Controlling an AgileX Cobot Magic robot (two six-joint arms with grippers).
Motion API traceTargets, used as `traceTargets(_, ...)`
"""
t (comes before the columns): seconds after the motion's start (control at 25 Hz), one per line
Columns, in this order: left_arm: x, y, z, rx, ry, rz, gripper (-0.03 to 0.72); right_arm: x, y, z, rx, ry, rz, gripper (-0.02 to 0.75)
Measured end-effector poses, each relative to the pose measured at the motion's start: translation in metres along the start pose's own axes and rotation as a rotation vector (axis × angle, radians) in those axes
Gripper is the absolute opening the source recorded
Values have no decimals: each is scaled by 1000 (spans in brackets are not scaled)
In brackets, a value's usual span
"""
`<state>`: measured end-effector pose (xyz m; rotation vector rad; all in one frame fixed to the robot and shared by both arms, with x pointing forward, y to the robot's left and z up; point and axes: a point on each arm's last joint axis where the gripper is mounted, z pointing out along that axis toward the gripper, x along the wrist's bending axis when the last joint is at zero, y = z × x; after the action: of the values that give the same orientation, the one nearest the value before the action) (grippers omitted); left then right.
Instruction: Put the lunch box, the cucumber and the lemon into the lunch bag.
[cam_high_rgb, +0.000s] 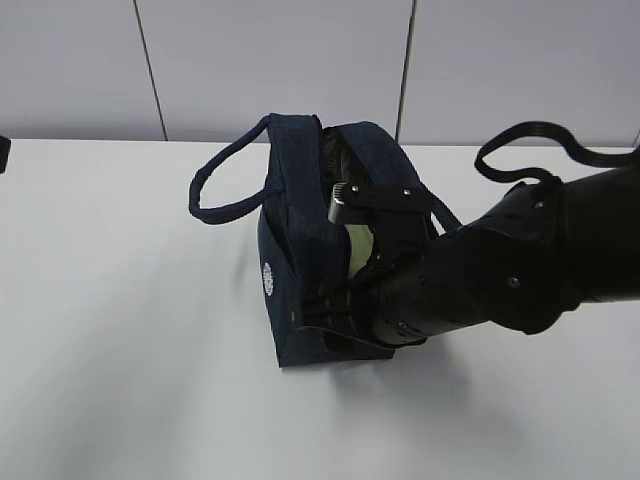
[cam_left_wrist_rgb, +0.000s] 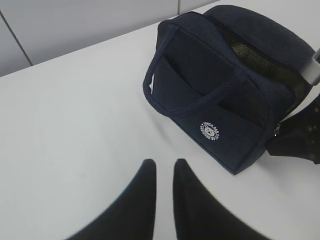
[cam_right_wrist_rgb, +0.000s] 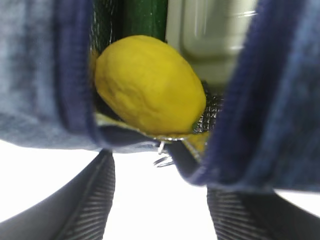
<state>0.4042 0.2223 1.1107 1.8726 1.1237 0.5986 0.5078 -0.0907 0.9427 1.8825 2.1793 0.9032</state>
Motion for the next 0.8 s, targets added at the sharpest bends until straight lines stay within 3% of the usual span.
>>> traceTargets(0.44, 0, 1, 0, -6, 2, 2, 65, -4, -5, 16, 25, -15, 5, 433)
traceTargets(0.8, 0, 0, 0, -5, 3, 4, 71, -10, -1, 15, 22, -28, 28, 371)
